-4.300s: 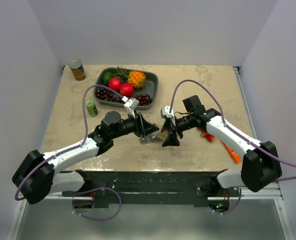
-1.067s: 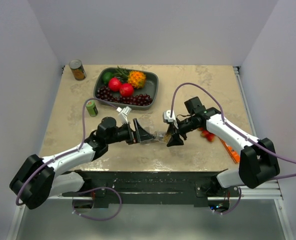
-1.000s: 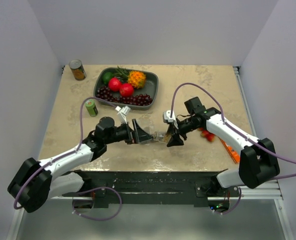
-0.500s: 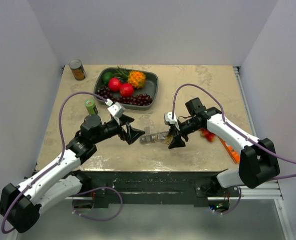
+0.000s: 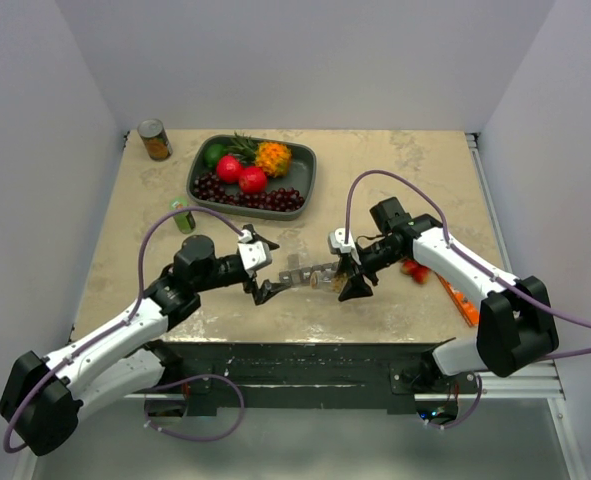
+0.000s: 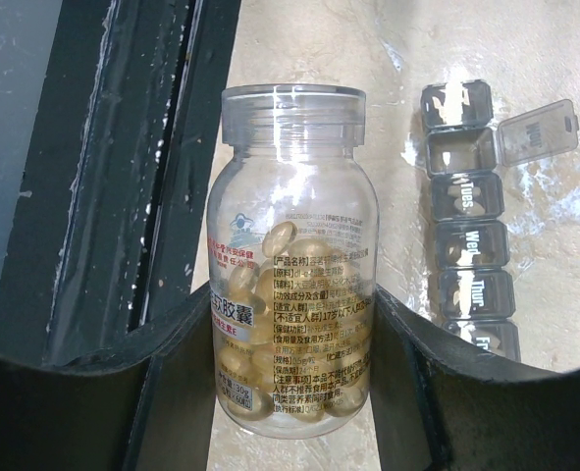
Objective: Sort the pills into containers
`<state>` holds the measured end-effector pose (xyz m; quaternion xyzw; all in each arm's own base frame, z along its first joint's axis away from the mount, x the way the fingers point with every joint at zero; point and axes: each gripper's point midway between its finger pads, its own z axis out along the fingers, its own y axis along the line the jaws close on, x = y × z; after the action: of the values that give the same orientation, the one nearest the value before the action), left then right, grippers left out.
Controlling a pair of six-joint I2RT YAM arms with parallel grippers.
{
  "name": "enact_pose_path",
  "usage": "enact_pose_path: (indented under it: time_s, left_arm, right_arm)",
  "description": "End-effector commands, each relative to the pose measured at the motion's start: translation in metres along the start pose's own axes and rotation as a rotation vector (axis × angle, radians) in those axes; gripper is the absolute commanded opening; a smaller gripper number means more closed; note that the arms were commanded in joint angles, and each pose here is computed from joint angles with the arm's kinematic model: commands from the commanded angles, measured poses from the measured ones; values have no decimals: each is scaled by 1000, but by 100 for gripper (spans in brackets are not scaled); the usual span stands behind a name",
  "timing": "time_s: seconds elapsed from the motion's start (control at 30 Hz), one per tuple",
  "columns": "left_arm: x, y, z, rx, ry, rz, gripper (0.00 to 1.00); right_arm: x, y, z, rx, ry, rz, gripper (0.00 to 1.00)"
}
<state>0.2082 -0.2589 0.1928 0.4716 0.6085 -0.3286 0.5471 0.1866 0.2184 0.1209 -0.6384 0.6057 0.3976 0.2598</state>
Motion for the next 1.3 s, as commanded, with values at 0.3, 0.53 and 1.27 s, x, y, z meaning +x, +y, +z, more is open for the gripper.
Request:
enact_pose_path:
  time_s: [0.3, 0.53, 1.27]
  left_arm:
    - [-35, 26, 5, -134, -162, 57, 99]
    - [-27, -4, 9, 7, -152, 159, 97]
    - [-14, -34, 29, 132, -102, 229, 94]
  right_arm:
    - [-22, 3, -9, -5, -47, -82, 0]
    - [-22, 4, -10, -9, -44, -88, 0]
    - [-20, 5, -9, -15, -39, -90, 0]
